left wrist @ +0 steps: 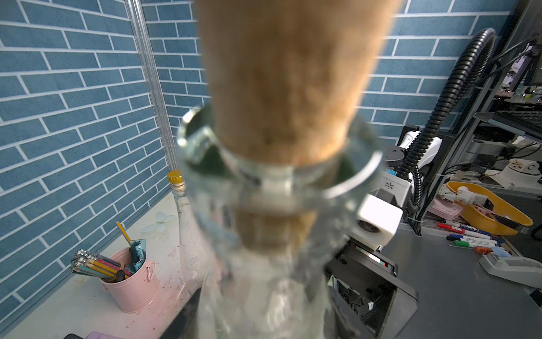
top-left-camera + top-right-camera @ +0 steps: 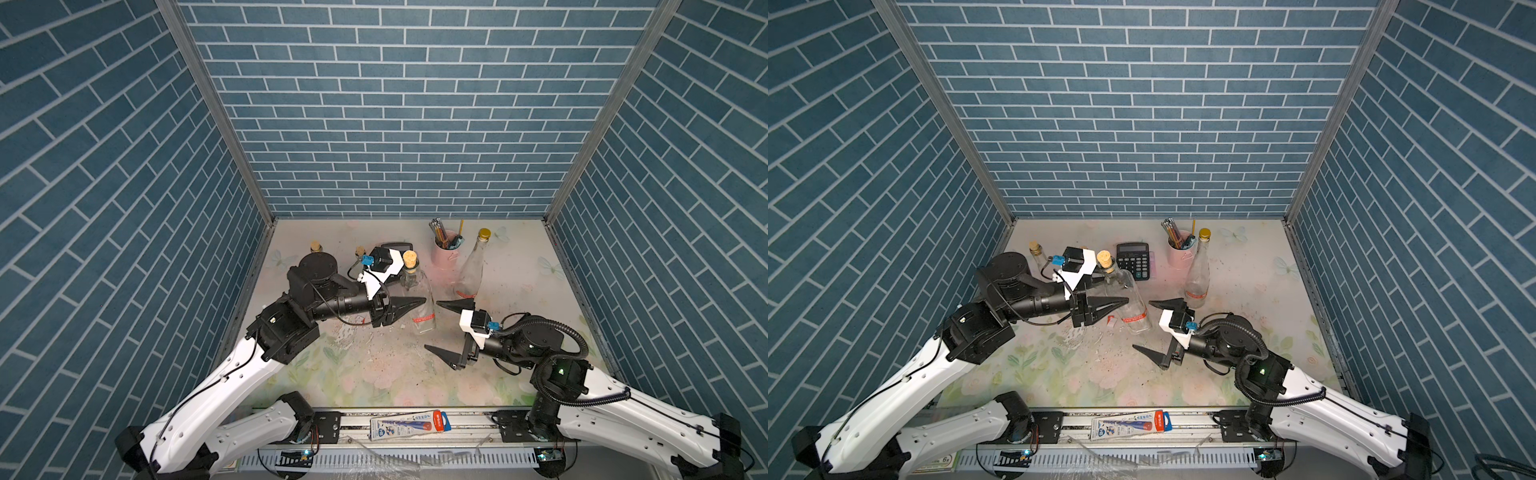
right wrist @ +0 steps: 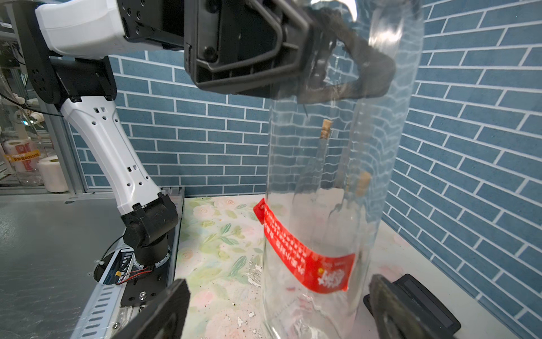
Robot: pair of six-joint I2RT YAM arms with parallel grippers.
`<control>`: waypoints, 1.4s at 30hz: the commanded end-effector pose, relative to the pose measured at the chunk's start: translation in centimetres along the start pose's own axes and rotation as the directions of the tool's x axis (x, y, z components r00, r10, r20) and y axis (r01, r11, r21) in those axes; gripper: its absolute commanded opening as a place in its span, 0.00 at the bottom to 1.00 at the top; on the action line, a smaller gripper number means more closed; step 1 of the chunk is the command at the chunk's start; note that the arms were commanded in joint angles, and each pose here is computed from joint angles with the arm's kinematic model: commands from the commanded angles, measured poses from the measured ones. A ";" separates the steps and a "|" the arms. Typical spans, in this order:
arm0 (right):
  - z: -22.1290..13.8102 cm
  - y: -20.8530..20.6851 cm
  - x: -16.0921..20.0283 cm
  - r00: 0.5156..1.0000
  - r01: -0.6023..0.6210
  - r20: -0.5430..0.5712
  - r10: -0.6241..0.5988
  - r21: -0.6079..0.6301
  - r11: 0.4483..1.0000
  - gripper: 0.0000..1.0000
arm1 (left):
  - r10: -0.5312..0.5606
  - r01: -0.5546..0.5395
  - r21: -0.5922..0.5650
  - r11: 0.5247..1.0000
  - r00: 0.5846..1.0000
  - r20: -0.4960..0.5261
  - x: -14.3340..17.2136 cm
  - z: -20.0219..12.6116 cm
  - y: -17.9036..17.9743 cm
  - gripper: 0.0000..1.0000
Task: Remove the label from the bottle
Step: Tear open the label from the bottle.
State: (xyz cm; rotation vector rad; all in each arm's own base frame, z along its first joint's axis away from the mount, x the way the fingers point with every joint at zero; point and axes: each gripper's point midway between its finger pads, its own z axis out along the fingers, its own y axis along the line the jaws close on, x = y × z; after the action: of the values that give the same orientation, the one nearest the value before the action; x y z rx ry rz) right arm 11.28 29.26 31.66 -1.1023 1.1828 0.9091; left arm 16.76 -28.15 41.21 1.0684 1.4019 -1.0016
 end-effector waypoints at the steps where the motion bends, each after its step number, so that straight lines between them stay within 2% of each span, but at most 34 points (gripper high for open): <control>1: 0.0 -0.4 -1.4 0.997 0.054 0.055 -0.055 0.020 0.998 0.95 | 0.052 -0.055 0.025 0.998 0.994 0.094 -2.6 -0.7 -0.5 0.00; 14: 0.9 -0.3 -1.6 0.997 0.047 0.064 -0.047 -0.005 0.999 0.95 | 0.070 -0.081 0.099 0.992 0.991 0.114 -2.5 -1.1 -1.7 0.00; 26: 1.6 0.2 -1.9 0.997 0.002 0.072 0.001 -0.049 0.999 0.93 | 0.103 -0.096 -0.058 0.994 0.986 0.130 -2.1 -1.6 0.5 0.00; 42: 1.7 0.9 -2.5 0.996 -0.013 0.089 0.022 -0.098 0.995 0.91 | 0.115 -0.104 -0.082 0.991 0.984 0.135 -1.9 -2.0 0.6 0.00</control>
State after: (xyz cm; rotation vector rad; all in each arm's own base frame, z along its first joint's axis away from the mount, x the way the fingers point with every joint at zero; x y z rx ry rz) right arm 11.23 31.35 31.45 -1.1335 1.1668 0.9832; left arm 16.97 -26.77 40.62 1.0214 1.3615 -0.9581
